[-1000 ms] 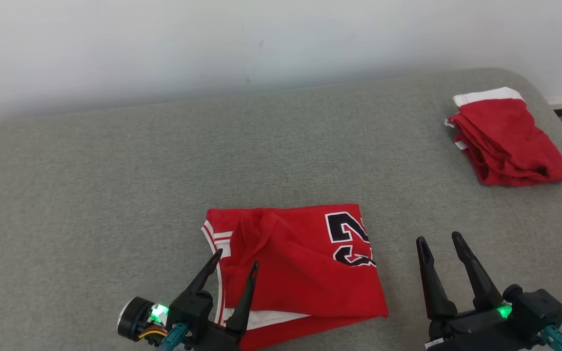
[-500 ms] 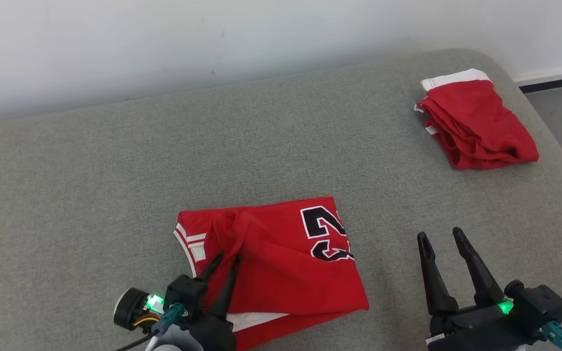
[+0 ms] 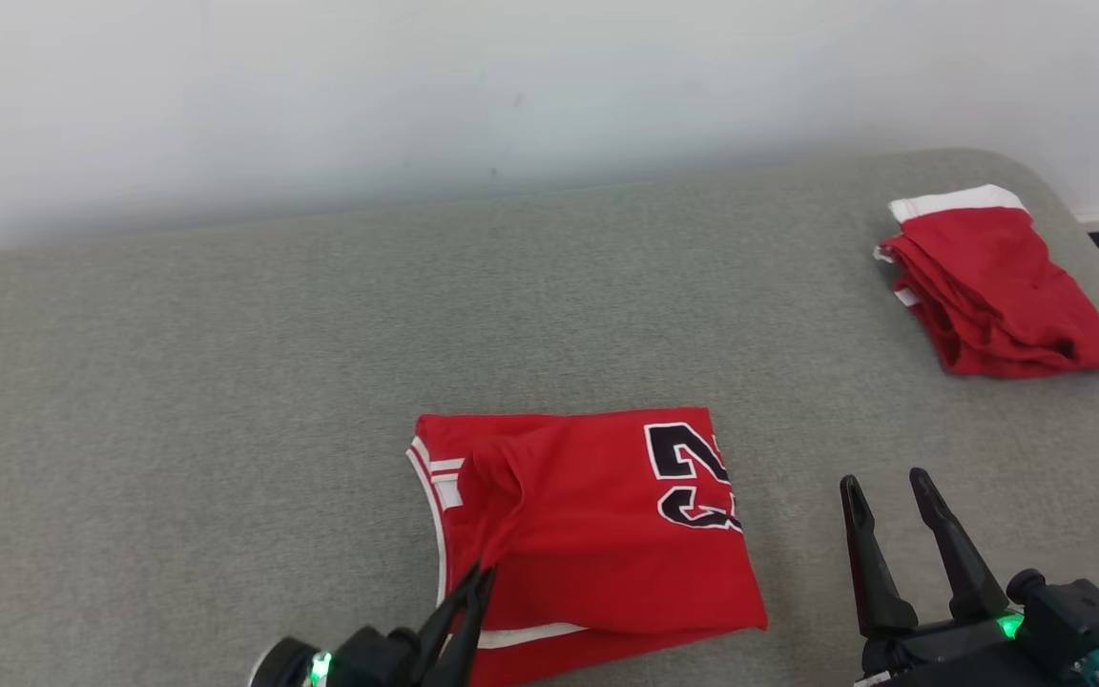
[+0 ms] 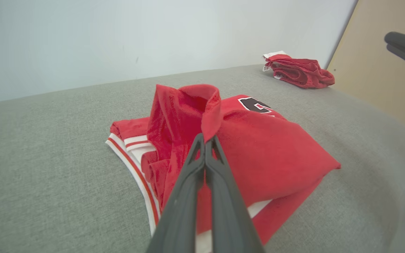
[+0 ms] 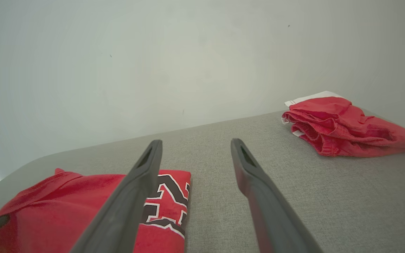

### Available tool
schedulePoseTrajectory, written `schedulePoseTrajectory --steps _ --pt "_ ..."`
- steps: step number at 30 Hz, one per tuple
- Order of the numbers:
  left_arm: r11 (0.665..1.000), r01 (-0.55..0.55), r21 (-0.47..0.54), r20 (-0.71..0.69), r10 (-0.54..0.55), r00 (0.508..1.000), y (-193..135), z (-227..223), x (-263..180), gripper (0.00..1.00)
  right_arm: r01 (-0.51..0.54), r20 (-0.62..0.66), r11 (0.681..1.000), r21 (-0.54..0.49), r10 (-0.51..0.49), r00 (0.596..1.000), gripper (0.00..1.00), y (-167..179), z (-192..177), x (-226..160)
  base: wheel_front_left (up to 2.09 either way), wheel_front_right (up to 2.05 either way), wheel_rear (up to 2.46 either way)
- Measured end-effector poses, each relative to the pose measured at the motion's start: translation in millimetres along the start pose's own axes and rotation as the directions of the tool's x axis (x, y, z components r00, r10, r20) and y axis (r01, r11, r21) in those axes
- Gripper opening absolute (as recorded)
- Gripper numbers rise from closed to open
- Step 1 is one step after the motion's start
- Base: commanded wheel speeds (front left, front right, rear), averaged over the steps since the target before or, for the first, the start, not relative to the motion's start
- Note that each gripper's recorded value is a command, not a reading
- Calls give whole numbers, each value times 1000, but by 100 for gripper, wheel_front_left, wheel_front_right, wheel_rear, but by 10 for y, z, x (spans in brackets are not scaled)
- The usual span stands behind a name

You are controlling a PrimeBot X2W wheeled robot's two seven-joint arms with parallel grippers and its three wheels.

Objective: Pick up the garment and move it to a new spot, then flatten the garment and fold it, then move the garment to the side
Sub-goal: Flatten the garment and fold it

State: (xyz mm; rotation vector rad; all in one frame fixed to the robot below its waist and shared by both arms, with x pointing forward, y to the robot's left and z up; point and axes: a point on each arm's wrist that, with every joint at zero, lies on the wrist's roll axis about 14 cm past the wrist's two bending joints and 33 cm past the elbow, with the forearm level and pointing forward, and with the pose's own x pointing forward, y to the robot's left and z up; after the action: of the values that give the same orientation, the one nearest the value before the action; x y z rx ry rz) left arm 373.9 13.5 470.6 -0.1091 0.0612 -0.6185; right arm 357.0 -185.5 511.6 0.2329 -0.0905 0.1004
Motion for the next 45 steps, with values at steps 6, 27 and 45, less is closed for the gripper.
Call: schedulePoseTrajectory --steps 6,27,45 --pt "995 -51 -88 -39 48 998 -62 -153 -276 0 -43 -12 999 8 43 999 100 123 -49 52 0 0 0" --pt "937 -347 -41 131 349 928 700 372 -497 100 -32 16 999 -10 32 999 100 69 55 47 0 0 0" --pt "847 -531 21 227 514 827 1199 674 -1008 100 -15 12 1000 -5 15 1000 100 56 35 -75 0 0 0"
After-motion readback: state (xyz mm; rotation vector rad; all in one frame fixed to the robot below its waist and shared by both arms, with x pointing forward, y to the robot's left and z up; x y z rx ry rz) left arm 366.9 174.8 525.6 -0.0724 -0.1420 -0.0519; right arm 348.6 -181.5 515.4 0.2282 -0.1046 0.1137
